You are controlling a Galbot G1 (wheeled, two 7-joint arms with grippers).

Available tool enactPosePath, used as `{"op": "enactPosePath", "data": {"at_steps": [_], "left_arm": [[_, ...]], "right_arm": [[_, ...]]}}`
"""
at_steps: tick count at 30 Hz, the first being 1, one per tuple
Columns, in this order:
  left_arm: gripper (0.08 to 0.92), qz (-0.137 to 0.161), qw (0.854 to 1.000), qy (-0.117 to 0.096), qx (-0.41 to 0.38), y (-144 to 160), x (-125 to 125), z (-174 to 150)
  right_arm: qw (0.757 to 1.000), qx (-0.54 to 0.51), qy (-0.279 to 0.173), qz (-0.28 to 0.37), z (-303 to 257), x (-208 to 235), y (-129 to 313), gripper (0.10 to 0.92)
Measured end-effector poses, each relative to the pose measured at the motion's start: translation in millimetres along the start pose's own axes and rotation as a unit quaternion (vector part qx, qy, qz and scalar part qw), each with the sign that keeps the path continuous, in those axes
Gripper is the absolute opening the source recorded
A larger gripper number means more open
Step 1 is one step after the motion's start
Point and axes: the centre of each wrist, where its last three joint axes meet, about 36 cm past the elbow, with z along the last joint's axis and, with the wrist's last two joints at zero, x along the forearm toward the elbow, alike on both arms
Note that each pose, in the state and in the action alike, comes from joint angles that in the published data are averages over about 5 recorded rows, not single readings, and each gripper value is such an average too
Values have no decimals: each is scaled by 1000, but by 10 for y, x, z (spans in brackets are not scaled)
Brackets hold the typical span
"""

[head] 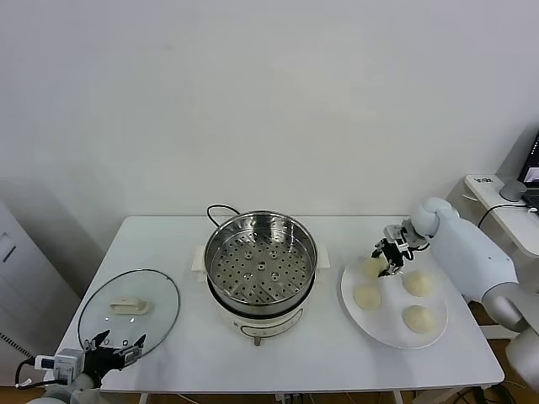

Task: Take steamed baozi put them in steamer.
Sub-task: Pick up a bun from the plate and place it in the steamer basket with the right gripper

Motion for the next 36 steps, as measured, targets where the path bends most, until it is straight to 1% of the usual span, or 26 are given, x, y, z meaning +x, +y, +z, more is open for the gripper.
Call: {"op": "enactPosePath", "data": {"at_steps": [4, 9, 12, 16, 21, 26, 31, 36], "left_arm": [[823, 0, 1000, 0, -1, -6, 5, -7], [823, 1, 1000, -1, -3, -12, 9, -15], [823, 2, 1000, -1, -5, -19, 7, -16], [823, 3, 1000, -1, -7, -25, 6, -15], [823, 3, 1000, -1, -8, -25, 6, -14], [823, 3, 1000, 0, -8, -20, -1, -3], [823, 3, 1000, 2, -8, -30, -7, 15], [823, 3, 1000, 2, -8, -30, -10, 23]], "right_arm": [[999, 40, -12, 19, -212, 427, -266, 526], [992, 108, -39, 42, -579, 967, -646, 530], [984, 159, -56, 52, -856, 1219, -865, 534], [967, 235, -78, 59, -1270, 1414, -1102, 534], [934, 338, -99, 59, -1816, 1500, -1290, 535], [895, 429, -108, 53, -2292, 1471, -1345, 535], [858, 500, -107, 41, -2690, 1361, -1308, 535], [826, 554, -98, 22, -3005, 1157, -1213, 535]]}}
